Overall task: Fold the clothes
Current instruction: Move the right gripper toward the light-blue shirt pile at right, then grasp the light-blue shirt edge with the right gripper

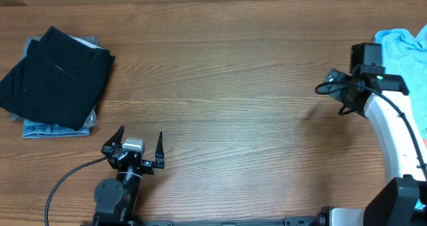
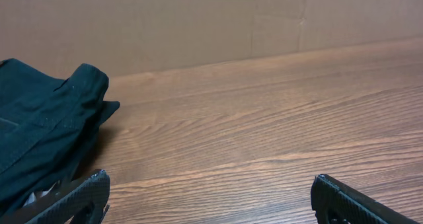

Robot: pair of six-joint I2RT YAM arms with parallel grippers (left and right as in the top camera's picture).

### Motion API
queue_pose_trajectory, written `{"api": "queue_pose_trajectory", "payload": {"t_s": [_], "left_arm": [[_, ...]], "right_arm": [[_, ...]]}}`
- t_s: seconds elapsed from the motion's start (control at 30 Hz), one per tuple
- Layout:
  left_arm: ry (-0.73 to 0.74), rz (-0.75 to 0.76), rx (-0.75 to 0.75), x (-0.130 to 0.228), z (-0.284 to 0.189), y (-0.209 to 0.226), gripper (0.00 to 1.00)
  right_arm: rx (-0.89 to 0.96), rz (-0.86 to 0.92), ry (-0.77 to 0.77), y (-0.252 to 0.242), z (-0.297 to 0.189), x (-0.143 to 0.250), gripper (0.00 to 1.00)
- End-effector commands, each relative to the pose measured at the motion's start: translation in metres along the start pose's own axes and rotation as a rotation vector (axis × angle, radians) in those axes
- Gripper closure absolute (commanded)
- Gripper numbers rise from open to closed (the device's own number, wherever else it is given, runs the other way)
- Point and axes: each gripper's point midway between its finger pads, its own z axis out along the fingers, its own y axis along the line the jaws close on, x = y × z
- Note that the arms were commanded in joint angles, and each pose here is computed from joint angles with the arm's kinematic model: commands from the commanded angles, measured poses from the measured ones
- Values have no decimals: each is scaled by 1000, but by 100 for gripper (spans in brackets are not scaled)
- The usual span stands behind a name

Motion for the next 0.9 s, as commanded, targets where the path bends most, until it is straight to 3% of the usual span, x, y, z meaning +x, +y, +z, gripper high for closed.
{"api": "queue_pose_trajectory", "payload": {"t_s": [0.0, 0.13, 0.37, 0.6, 0.87], "left_arm": [[2, 16, 15, 1, 0, -3, 0], [9, 16, 15, 2, 1, -3, 0], [9, 16, 15, 2, 1, -3, 0], [9, 16, 15, 2, 1, -3, 0], [9, 16, 15, 3, 1, -3, 0]], "right_arm": [[-41, 96, -30, -17, -2, -25, 0], [-169, 176, -34, -29, -20, -52, 4], [-152, 248, -133, -61, -55, -95, 2], [-146, 258, -173, -72, -45, -111, 2], [-177, 204, -307, -61, -24, -155, 0]]}}
